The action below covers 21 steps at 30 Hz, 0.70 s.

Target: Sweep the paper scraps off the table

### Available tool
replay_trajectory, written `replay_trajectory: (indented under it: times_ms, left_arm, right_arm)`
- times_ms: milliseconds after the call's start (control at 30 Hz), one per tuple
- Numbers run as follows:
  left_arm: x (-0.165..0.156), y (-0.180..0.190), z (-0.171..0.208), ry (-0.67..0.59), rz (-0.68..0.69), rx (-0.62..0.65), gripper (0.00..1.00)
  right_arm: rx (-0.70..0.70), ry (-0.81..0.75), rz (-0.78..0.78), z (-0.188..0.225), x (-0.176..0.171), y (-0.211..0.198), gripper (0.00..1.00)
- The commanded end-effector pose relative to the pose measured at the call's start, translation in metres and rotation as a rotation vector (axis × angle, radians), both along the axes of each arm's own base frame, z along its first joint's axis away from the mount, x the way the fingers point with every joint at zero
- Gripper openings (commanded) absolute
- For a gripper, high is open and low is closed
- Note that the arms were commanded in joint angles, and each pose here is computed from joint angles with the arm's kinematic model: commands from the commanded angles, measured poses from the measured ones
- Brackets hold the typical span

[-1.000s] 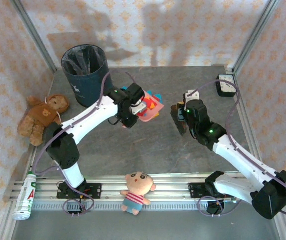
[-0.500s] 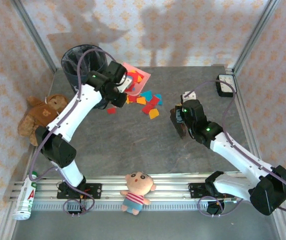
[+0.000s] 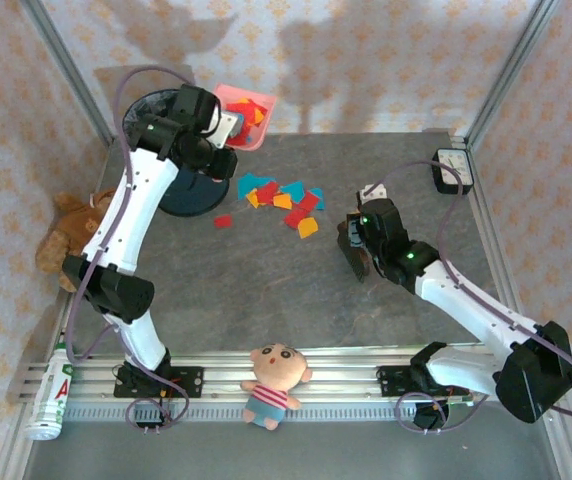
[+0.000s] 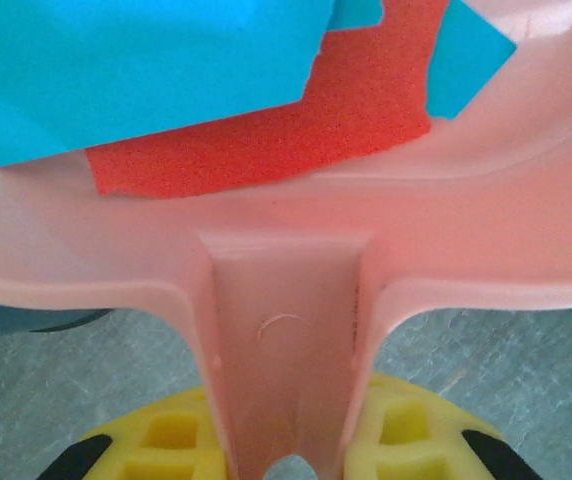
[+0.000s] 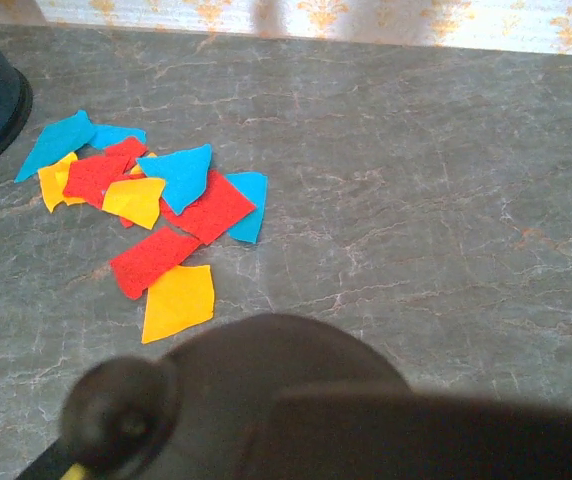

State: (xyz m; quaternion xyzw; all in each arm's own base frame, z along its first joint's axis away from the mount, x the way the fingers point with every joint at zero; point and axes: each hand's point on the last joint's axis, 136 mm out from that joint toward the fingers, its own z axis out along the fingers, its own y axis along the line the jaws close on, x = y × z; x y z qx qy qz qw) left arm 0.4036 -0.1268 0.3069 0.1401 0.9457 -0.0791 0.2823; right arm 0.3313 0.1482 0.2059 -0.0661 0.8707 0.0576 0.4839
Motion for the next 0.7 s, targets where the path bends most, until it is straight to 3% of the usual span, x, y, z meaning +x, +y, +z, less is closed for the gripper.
replay_trajectory:
  times_ms: [0,667]
  left_arm:
    - [0.001,0.003,0.007,0.036,0.032,-0.094,0.0]
    - [0.034,0.032,0.039,-0.002,0.194,-0.459,0.0]
  right_arm:
    - [0.032,-0.026,-0.01,0.013,0.004,0.001,0.0]
    - [0.033,-0.001,-0.014,0.007,0.009,0.006,0.0]
